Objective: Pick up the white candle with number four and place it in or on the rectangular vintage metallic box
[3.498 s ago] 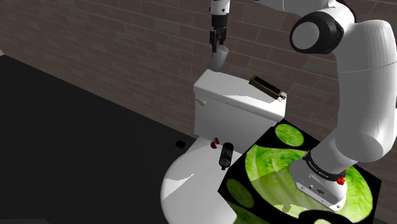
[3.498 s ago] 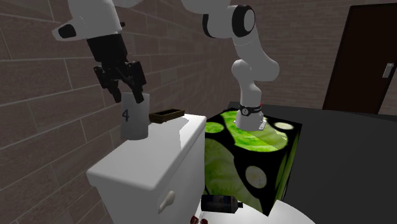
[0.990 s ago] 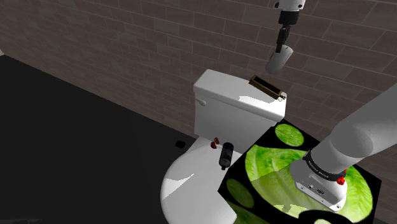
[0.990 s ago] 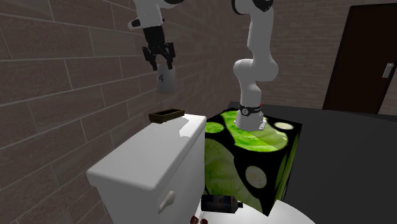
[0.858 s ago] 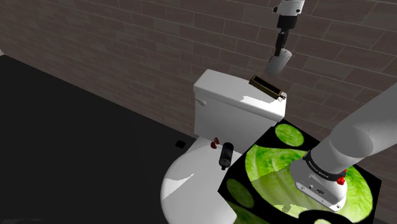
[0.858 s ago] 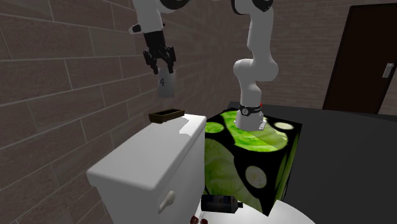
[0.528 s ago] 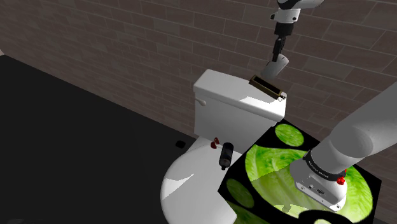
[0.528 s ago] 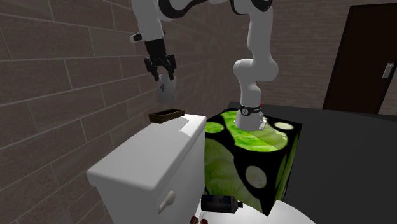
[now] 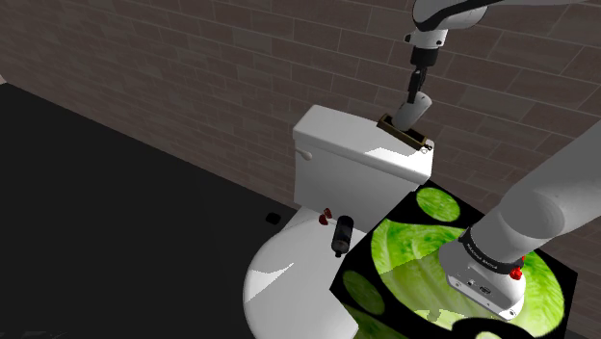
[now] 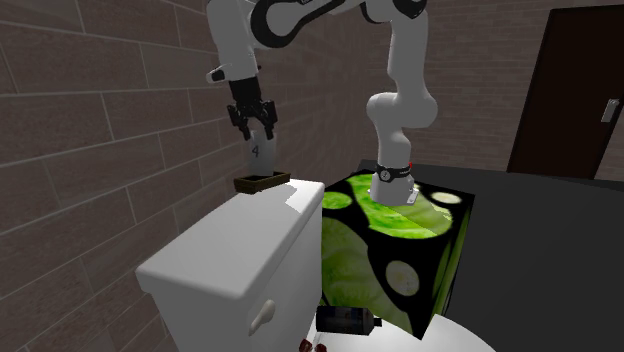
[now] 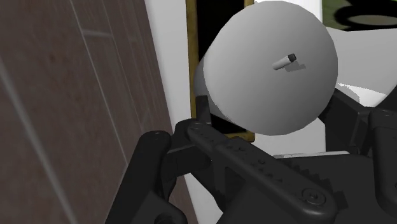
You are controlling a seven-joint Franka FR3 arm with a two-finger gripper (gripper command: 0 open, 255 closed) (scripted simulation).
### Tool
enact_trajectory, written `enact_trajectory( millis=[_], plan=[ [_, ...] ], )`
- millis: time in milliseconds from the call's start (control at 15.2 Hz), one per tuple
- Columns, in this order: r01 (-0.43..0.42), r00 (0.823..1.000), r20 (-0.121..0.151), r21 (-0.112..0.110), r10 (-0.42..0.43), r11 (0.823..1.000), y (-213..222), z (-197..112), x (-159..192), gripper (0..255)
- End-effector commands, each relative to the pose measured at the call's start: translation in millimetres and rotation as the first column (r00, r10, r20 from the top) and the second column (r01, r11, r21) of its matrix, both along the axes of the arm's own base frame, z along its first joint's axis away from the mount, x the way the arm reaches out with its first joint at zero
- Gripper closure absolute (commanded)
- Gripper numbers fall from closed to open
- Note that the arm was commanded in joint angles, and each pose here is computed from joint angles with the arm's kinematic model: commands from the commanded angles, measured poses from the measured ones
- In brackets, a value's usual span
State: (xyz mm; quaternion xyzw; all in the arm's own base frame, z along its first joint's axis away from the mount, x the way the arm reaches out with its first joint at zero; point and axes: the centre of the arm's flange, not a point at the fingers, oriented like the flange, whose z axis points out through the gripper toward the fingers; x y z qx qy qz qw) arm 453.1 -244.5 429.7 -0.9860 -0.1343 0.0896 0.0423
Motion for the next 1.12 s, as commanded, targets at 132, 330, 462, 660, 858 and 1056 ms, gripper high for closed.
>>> enact_trajectory(
  millis=[132,330,462,660,858,1056],
  plan=[
    [0.004,1.000,-0.008,0.003,-0.004,1.000,-1.1,-6.7,-0.5,255],
    [0.004,1.000,-0.008,0.003,-0.004,1.000,-1.1,-6.7,-0.5,255],
    [0.004,1.000,-0.008,0.003,-0.004,1.000,-2.0,-6.8,-0.2,0],
    [0.004,1.000,-0.008,0.003,-0.004,1.000,-2.9,-6.4,0.9,0],
    [0.004,1.000,-0.008,0.003,-0.004,1.000,-2.8,19.1,4.6,0],
    [0.004,1.000,-0.008,0.003,-0.004,1.000,-4.3,42.2,9.3,0]
  ],
)
